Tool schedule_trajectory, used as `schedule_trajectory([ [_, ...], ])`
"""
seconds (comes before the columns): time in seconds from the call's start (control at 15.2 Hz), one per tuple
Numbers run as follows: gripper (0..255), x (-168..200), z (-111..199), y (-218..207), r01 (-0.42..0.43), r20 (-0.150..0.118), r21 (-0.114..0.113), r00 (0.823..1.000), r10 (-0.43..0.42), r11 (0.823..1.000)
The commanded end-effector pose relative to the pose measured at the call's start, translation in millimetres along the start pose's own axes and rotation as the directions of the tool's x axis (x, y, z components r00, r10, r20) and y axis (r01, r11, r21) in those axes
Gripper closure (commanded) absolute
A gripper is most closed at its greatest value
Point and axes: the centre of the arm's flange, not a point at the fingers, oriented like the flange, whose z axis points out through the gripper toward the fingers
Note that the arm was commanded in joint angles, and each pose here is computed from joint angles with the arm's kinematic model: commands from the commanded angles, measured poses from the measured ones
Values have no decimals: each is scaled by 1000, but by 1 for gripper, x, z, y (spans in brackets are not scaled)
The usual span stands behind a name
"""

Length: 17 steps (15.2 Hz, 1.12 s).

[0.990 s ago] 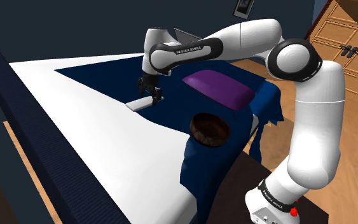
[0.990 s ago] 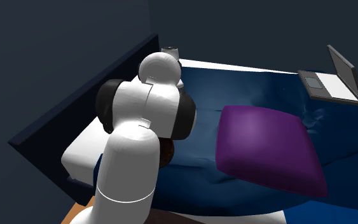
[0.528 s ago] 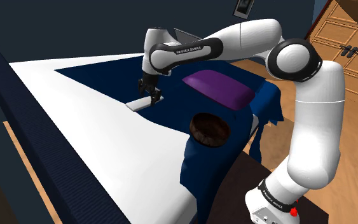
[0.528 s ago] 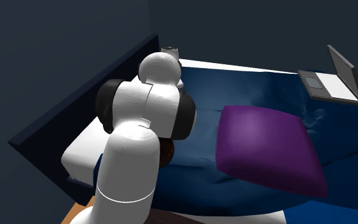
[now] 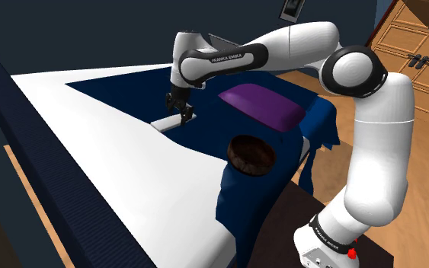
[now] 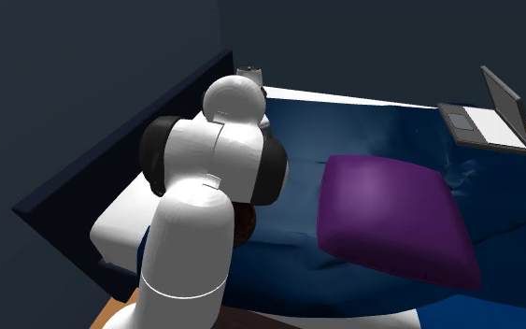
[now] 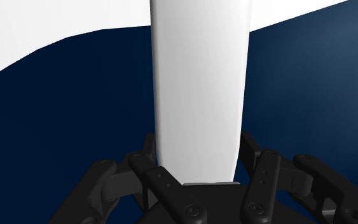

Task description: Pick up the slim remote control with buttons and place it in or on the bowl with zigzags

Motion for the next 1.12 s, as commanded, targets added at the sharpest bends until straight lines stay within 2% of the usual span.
schedule_trajectory([
  [0.0, 255, 0, -9, 0, 0, 0, 0, 1000, 0, 1000],
  [1.06, 255, 0, -94, 1, 0, 0, 0, 1000, 0, 1000],
])
